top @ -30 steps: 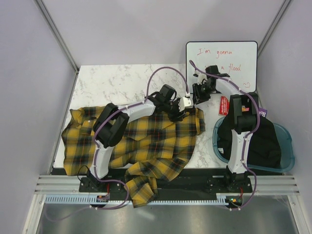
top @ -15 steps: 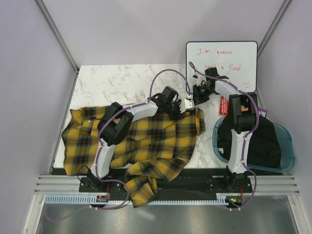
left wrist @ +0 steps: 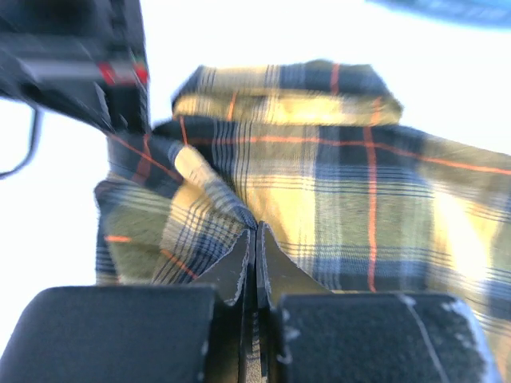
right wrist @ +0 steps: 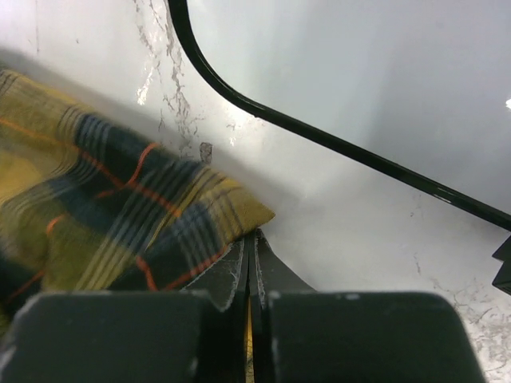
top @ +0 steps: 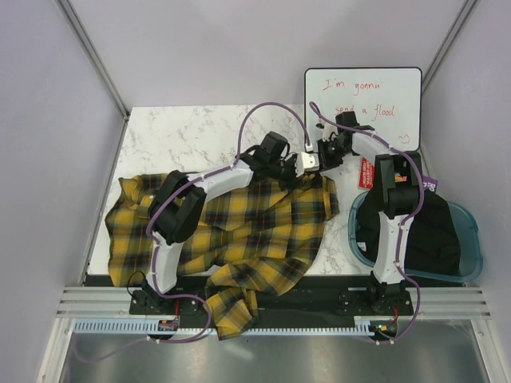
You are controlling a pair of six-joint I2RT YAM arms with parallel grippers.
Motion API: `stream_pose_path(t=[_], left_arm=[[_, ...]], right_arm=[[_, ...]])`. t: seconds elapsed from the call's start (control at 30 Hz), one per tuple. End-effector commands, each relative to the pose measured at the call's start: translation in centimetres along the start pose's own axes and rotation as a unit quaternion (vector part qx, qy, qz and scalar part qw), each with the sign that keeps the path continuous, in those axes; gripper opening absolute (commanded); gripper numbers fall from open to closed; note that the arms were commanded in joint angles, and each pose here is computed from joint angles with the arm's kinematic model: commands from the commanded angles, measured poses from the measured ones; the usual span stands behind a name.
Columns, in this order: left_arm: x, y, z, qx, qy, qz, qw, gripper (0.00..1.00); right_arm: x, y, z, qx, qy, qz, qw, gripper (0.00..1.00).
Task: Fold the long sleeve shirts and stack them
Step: Fold the shirt
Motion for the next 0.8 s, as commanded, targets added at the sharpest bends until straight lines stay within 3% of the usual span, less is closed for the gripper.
stream_pose_path(t=[0.0,0.3,0.47,0.63,0.77], left_arm=[[6.1,-2.8,-0.6,-0.012,0.025,-0.081,0.996,0.02],[1.7,-0.3,-6.0,-0.086,0.004,-0.021,0.996,0.08],[0.7,-0.1,-5.3,-0.056,-0.045,0.009,0.997,0.31],[3.2,-6.3,-2.6,-0.015,-0.091,-0.036,0.995,0.49],[1.1,-11.7,-0.9,0.025,-0.153,-0.02,0.988,0.52]], right_arm=[[0.6,-0.3,0.3,0.004,-0.005,-0.02,1.0,0.0],[1.1,-2.0,0.6,0.007,-0.005,-0.039,0.999,0.0],[1.1,-3.6,0.5,0.001,-0.01,-0.053,0.999,0.0],[1.2,-5.0,0.8,-0.007,-0.029,-0.066,0.997,0.0],[1.2,-6.2,1.4,0.001,-0.041,-0.076,0.996,0.0]])
Point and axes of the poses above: each gripper's point midway between its finger pads, its own y axis out along the fingers, its own z axis along the line the jaws close on, x = y × z, the point moved 4 cm from there along -y, back along the fingers, and after that the axes turned 15 degrees about y, right-handed, at the moved point
